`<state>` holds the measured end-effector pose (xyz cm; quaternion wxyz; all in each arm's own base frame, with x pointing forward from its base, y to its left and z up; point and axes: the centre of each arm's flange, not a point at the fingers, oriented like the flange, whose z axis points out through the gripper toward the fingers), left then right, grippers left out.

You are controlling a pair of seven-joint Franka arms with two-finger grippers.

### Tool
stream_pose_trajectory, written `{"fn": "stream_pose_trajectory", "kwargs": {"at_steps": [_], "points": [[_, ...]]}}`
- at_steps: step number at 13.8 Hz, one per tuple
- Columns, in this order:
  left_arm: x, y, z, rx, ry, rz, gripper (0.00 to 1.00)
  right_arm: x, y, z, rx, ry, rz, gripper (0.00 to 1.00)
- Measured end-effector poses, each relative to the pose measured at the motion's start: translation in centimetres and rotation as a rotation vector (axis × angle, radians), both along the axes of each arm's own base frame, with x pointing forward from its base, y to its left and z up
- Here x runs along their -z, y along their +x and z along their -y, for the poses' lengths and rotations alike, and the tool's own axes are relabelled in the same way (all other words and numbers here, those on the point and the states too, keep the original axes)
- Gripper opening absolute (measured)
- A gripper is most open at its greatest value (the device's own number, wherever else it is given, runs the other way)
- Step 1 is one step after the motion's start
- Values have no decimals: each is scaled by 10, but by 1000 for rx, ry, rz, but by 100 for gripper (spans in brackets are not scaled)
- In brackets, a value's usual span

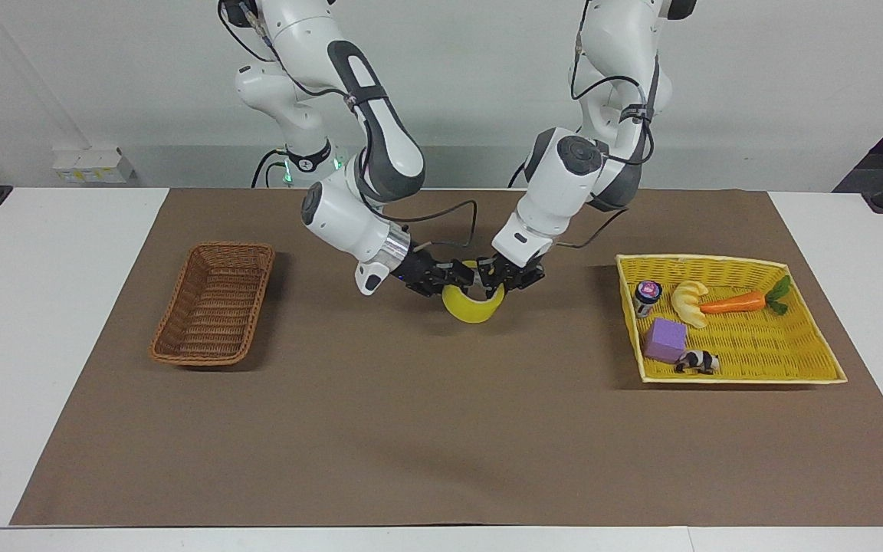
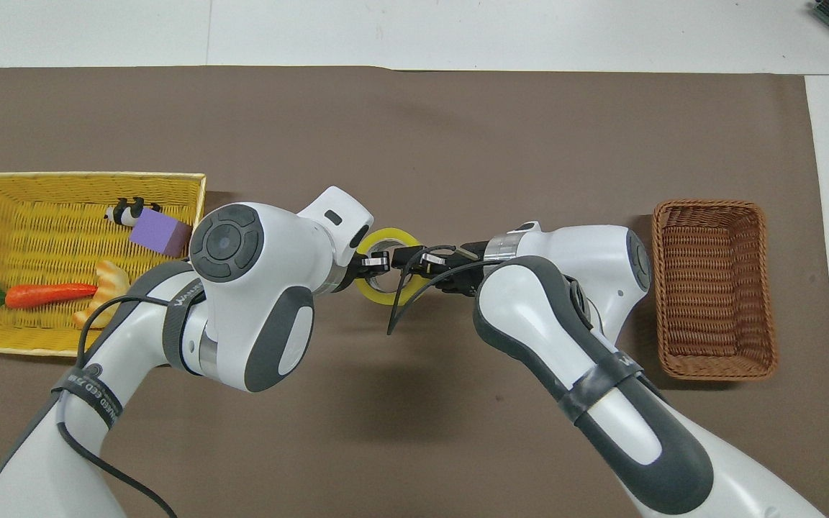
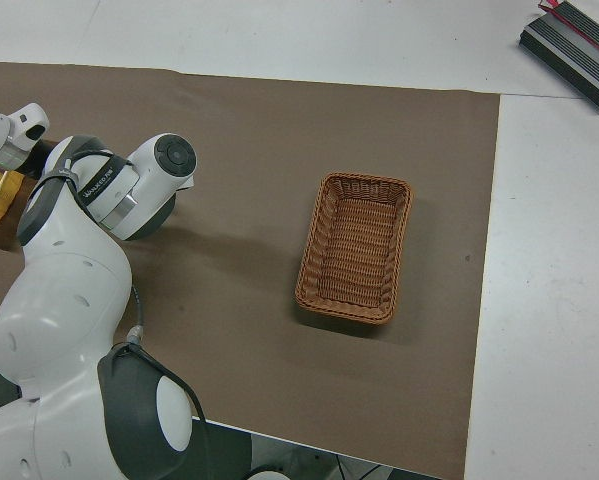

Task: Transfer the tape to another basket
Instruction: 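Grasp the tape with the right gripper and open the left gripper, then carry the tape to the wicker basket while the left gripper withdraws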

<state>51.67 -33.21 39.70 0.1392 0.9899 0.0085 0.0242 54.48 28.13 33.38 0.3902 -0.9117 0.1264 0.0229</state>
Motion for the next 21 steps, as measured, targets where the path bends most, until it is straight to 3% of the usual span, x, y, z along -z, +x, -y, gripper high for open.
{"fn": "stream_pose_trajectory", "kwargs": {"at_steps": [1,3,6,10,14,19,21], "points": [[-1,0,0,0,-1,0,22,0,0,0,-1,0,-1,19],[-1,0,0,0,-2,0,22,1,-1,0,-1,-1,-1,18],[-13,2,2,-9,-26,12,49,3,-2,0,0,-3,-7,0],[-23,7,-5,-19,-33,28,98,5,-2,3,5,-6,-9,0],[-52,26,-36,-56,-43,82,100,3,0,6,4,-7,-6,0],[-100,72,-151,17,139,212,100,-26,20,48,-39,-93,74,0],[-129,87,-196,72,194,228,100,-42,30,89,-77,-157,94,0]]}}
